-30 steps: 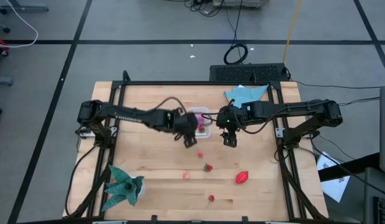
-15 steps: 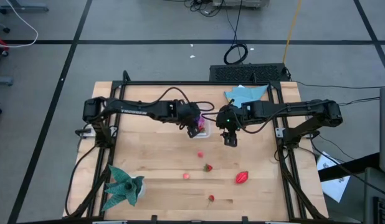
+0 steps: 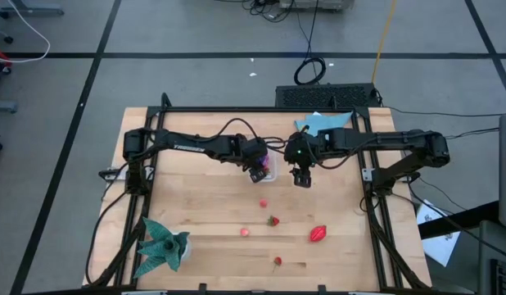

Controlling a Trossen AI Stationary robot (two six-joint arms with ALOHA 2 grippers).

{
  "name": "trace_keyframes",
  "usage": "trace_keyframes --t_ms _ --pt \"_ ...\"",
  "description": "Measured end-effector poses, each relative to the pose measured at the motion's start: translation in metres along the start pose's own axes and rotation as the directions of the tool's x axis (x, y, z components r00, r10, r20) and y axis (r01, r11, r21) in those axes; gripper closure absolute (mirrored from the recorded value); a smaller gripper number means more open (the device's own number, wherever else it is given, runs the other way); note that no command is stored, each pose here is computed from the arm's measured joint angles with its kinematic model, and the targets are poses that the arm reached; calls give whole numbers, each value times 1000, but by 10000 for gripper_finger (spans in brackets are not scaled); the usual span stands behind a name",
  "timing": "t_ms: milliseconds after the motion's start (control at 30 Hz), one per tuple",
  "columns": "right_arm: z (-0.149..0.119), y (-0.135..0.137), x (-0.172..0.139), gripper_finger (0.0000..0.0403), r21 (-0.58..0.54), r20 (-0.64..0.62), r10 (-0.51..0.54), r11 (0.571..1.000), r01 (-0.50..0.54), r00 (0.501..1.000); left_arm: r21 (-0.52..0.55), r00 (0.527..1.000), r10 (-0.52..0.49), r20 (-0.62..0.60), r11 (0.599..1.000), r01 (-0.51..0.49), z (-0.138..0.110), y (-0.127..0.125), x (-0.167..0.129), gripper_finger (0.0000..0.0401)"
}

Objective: Pick and placing Produce into tupperware
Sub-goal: Put the purple grapes into the transparent bin

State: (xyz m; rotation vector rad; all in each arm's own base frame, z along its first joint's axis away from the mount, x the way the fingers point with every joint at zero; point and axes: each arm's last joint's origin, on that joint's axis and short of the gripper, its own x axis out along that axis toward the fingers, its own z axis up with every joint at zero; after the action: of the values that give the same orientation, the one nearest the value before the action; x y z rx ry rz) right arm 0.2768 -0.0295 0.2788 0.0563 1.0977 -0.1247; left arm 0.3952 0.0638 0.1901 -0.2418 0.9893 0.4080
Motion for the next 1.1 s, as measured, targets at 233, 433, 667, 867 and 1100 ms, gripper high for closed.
trace_keyframes --t_ms 233,433,667,867,1100 --pt "0 -8 0 176 0 4 -14 1000 14 1000 -5 998 -24 -50 1000 23 -7 -2 18 171" --pt "0 -16 0 176 18 3 -26 999 26 1000 -17 998 -32 -62 999 31 -9 -3 25 171" --pt "0 -17 0 176 24 6 -29 999 29 1000 -23 998 -33 -57 999 32 -8 -3 24 171" --pt "1 -17 0 176 24 7 -29 999 29 1000 -47 996 -62 -65 997 59 -8 -3 24 171" --pt "1 -17 0 176 27 7 -29 999 29 1000 -48 995 -72 -69 996 69 -8 -1 25 171"
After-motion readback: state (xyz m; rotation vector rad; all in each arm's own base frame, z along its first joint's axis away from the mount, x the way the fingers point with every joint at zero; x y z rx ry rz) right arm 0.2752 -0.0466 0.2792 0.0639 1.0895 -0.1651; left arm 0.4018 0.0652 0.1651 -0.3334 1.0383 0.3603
